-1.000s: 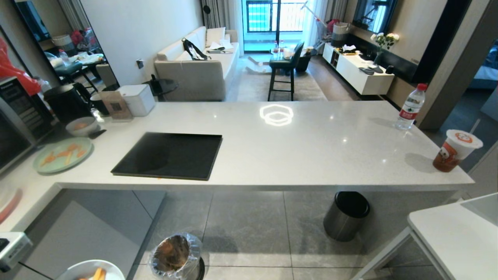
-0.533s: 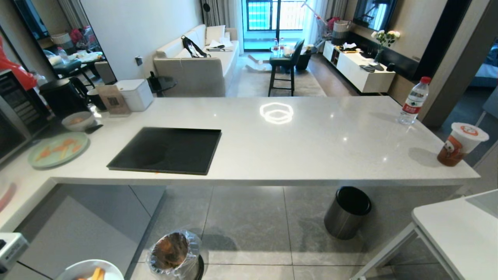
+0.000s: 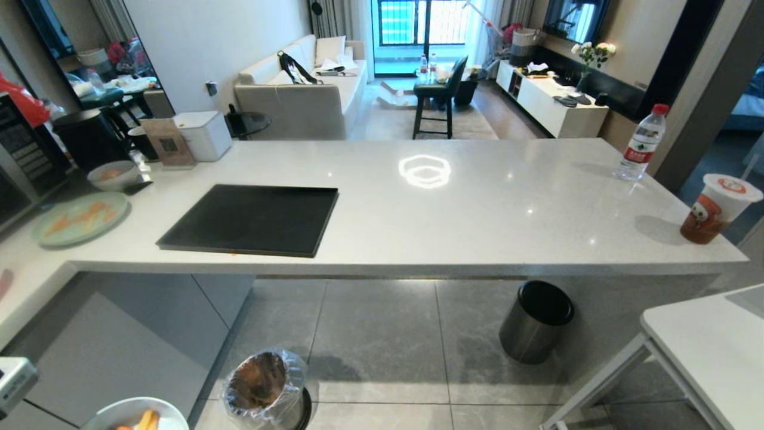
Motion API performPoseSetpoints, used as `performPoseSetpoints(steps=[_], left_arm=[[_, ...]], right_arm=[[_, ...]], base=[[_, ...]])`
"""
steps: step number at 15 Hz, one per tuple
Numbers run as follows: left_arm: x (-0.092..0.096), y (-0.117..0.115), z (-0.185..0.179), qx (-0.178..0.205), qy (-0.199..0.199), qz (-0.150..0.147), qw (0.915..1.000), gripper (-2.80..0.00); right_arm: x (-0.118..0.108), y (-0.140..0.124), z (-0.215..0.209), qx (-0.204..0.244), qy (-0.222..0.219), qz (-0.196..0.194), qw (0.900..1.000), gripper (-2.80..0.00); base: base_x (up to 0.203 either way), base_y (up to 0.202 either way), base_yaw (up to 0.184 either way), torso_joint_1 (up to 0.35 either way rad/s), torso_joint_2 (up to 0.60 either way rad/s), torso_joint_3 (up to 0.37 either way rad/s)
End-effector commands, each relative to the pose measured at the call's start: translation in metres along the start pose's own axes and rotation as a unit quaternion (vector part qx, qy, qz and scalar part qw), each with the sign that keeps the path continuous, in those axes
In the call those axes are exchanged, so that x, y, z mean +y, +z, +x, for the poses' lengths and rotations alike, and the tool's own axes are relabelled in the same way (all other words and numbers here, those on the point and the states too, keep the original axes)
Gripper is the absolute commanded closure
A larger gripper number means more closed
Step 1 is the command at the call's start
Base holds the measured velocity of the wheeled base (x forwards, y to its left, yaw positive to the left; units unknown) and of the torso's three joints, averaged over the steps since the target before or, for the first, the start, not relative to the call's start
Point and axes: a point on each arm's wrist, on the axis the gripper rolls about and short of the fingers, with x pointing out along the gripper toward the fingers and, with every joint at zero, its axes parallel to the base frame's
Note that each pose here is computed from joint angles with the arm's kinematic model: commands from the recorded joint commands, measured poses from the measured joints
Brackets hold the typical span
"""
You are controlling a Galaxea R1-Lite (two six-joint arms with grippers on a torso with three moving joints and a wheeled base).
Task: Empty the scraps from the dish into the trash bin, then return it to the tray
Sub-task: Move the bowl over the trash can
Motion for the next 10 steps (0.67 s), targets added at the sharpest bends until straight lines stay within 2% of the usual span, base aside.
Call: performPoseSetpoints(steps=[1, 7, 10], left_arm=[[0.0000, -0.0014, -0.0006, -0.001, 0.000, 0.000, 1.0000, 0.00], [-0.0002, -0.0032, 0.0004, 0.002, 0.000, 0.001, 1.0000, 0.00], [-0.0002, -0.0046, 0.0014, 0.006, 0.000, 0.001, 1.0000, 0.00]], right_arm=[[0.0000, -0.0002, 0.0001, 0.001, 0.000, 0.000, 1.000, 0.00], [0.0000, -0.0001, 0.0000, 0.000, 0.000, 0.000, 1.000, 0.00], [0.0000, -0.0002, 0.0000, 0.000, 0.000, 0.000, 1.000, 0.00]], base=[[0.000, 0.000, 0.000, -0.130, 0.35, 0.209], [0.000, 0.000, 0.000, -0.142, 0.37, 0.228], [0.000, 0.000, 0.000, -0.181, 0.52, 0.333]])
